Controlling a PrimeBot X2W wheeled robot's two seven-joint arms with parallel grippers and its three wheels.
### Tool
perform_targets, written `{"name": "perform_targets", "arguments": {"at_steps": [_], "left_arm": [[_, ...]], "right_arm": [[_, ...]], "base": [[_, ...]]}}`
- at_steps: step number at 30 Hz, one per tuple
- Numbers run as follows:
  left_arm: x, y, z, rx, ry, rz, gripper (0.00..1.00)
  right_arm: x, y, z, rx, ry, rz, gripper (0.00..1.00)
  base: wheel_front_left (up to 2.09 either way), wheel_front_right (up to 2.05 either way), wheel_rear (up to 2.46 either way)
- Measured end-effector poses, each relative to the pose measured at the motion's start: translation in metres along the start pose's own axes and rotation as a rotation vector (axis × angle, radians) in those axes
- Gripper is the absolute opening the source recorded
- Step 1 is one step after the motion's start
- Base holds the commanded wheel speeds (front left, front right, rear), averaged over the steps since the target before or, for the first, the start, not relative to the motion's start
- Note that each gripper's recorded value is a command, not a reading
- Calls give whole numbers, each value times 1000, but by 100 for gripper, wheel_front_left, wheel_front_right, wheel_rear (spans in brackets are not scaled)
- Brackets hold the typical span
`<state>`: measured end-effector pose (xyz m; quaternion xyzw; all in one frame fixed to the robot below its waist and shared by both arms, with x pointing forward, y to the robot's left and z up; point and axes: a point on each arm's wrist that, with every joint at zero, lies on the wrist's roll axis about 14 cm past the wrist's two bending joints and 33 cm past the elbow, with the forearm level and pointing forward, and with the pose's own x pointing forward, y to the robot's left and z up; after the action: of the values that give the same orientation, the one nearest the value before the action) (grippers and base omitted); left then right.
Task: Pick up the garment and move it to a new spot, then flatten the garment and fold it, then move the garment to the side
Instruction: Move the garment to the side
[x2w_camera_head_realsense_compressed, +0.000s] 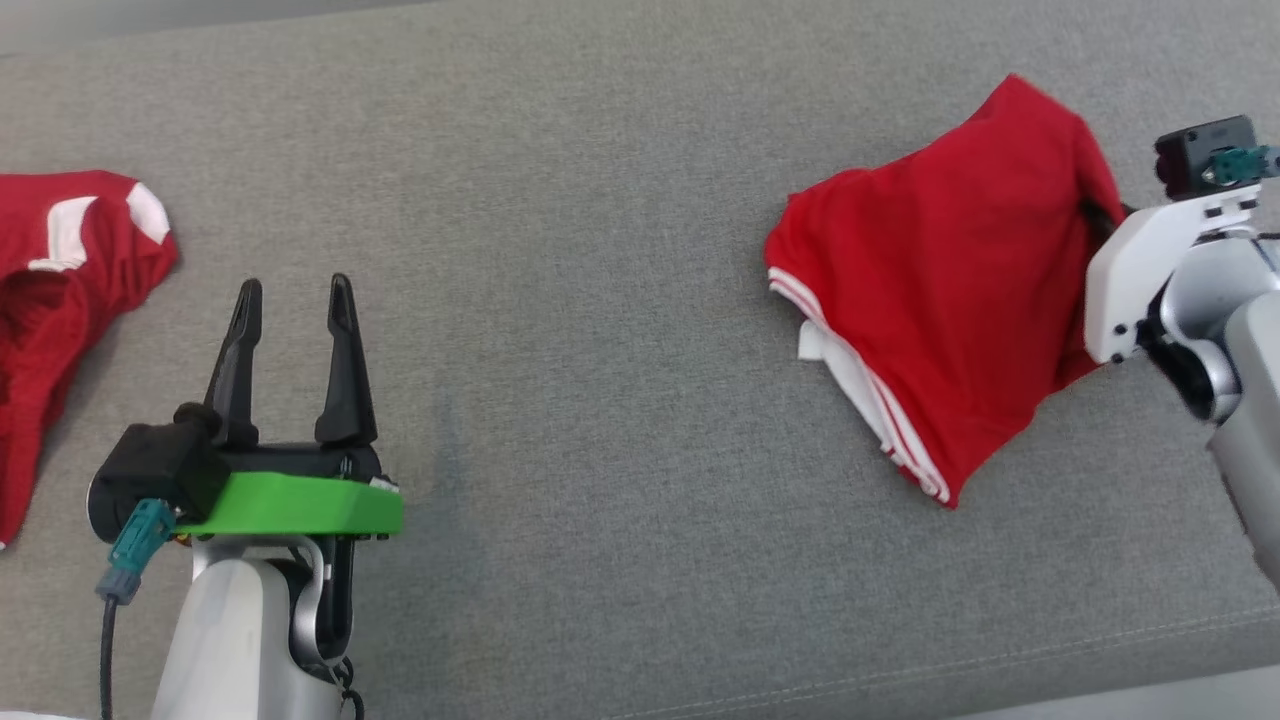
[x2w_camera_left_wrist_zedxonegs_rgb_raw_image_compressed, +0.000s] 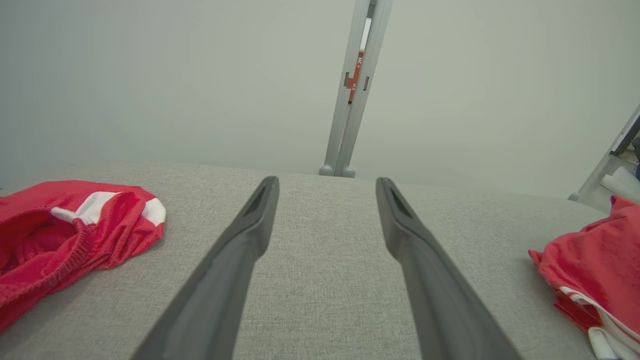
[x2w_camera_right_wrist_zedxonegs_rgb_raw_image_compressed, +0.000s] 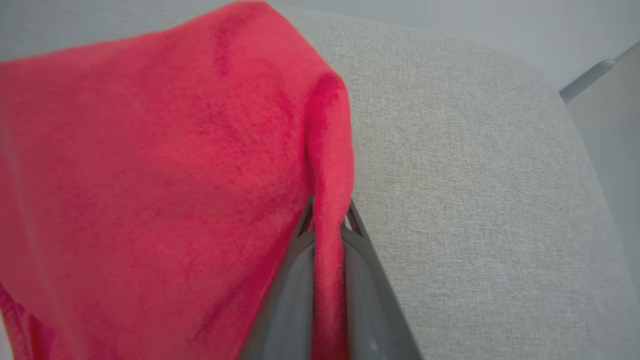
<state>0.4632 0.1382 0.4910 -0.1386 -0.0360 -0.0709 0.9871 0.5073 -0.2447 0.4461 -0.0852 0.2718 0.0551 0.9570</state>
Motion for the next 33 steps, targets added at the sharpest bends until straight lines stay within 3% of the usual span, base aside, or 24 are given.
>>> {"name": "perform_targets", "arguments": {"at_steps": [4, 11, 20, 21, 22, 26, 33], "left_arm": [[26, -18, -5, 25, -20, -70, 100], [57, -36, -27, 14, -24, -148, 100], [71, -34, -73, -6, 36, -182, 100], [71, -33, -78, -10, 45, -183, 100], [72, -33, -83, -14, 54, -182, 100], [71, -30, -92, -20, 72, -176, 100], [59, -16, -87, -27, 91, -106, 100]], "right_arm": [[-2, -66, -7, -6, 4, -152, 0], [-13, -153, -26, -1, 16, -369, 0], [-11, -209, -46, -102, 70, -510, 0], [-11, -214, -47, -115, 74, -522, 29], [-11, -219, -51, -129, 87, -536, 100], [-15, -234, -63, -140, 125, -583, 100], [-15, -216, -16, -76, -182, -558, 100]], "base": [[0, 0, 0], [0, 0, 0], [0, 0, 0], [0, 0, 0], [0, 0, 0], [0, 0, 0], [0, 0, 0]]}}
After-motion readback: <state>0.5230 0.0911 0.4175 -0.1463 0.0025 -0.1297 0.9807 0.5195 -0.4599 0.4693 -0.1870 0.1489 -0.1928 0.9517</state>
